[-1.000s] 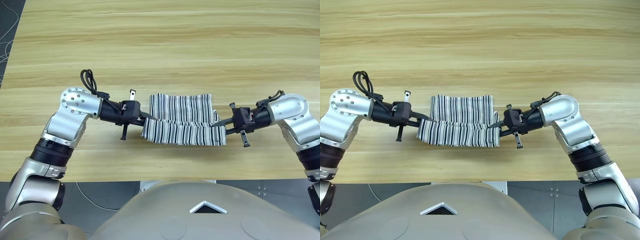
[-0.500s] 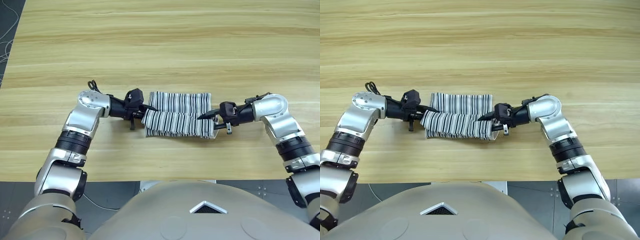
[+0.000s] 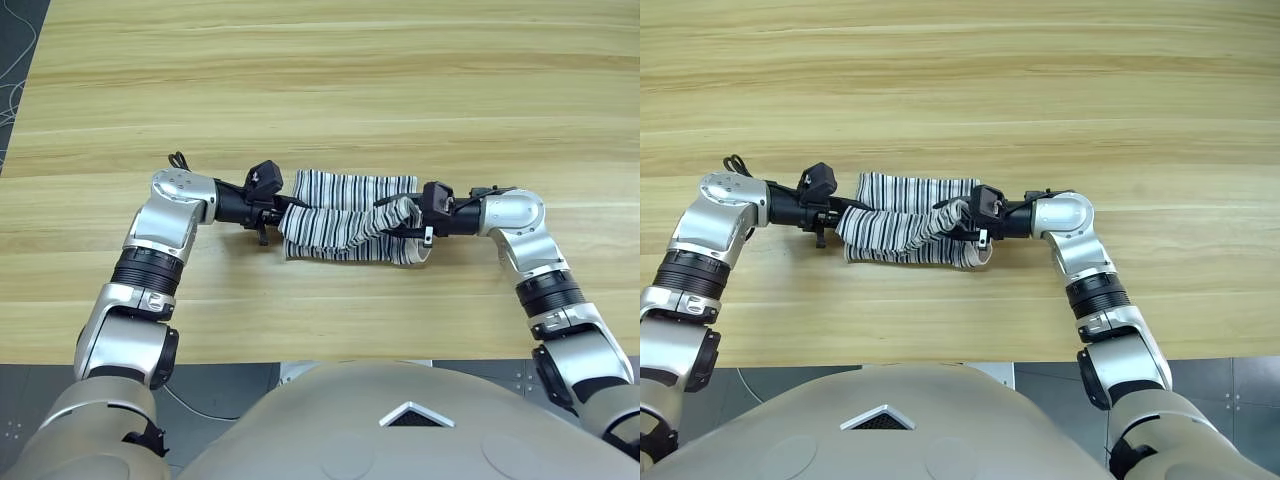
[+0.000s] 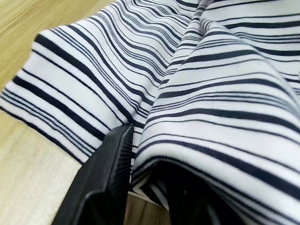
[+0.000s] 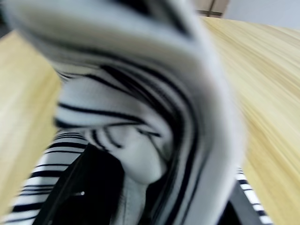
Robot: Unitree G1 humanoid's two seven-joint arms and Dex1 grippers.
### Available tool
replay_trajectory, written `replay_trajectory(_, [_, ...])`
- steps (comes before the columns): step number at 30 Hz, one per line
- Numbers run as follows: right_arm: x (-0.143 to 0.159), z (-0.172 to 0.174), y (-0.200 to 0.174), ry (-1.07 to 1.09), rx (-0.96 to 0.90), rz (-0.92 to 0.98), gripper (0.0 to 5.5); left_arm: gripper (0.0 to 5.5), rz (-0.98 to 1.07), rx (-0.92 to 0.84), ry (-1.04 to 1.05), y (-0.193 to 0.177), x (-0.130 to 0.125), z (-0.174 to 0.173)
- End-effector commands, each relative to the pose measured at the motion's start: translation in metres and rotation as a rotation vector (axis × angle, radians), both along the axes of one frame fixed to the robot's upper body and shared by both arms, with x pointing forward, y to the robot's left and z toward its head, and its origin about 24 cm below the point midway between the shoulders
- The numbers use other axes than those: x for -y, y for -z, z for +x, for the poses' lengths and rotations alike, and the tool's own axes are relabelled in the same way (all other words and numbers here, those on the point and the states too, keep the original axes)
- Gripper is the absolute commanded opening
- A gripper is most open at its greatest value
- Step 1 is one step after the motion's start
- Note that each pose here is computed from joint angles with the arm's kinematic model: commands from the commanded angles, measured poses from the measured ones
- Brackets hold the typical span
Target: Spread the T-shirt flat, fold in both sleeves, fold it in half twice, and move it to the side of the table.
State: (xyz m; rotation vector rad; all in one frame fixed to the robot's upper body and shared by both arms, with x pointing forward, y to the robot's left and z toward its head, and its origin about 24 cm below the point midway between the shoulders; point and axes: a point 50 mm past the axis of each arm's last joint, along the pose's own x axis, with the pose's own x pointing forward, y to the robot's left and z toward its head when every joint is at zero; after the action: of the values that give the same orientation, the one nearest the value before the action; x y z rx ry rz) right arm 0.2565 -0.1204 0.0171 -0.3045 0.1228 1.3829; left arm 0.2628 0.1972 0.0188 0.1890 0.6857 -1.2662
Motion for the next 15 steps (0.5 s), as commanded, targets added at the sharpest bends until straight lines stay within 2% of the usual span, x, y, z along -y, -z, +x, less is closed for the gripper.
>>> replay_trajectory(1, [-0.012, 0.014, 0.001, 0.076, 0.068, -0.034, 1.87, 1.11, 0.05, -0.04, 0.014, 0.007, -0.008, -0.009])
replay_trajectory(9, [-0.006, 0.037, 0.014, 0.301, 0.053, -0.152, 1.87, 1.11, 0.043, -0.028, 0.004, 0.003, -0.011, -0.006])
replay_trajectory(12, [0.005, 0.036, 0.018, 0.352, -0.015, -0.157, 1.87, 1.11, -0.012, -0.015, -0.073, -0.005, -0.014, 0.003])
replay_trajectory(15, [0.019, 0.039, 0.015, 0.442, -0.159, -0.087, 1.87, 1.11, -0.048, -0.008, -0.119, -0.008, -0.017, 0.006])
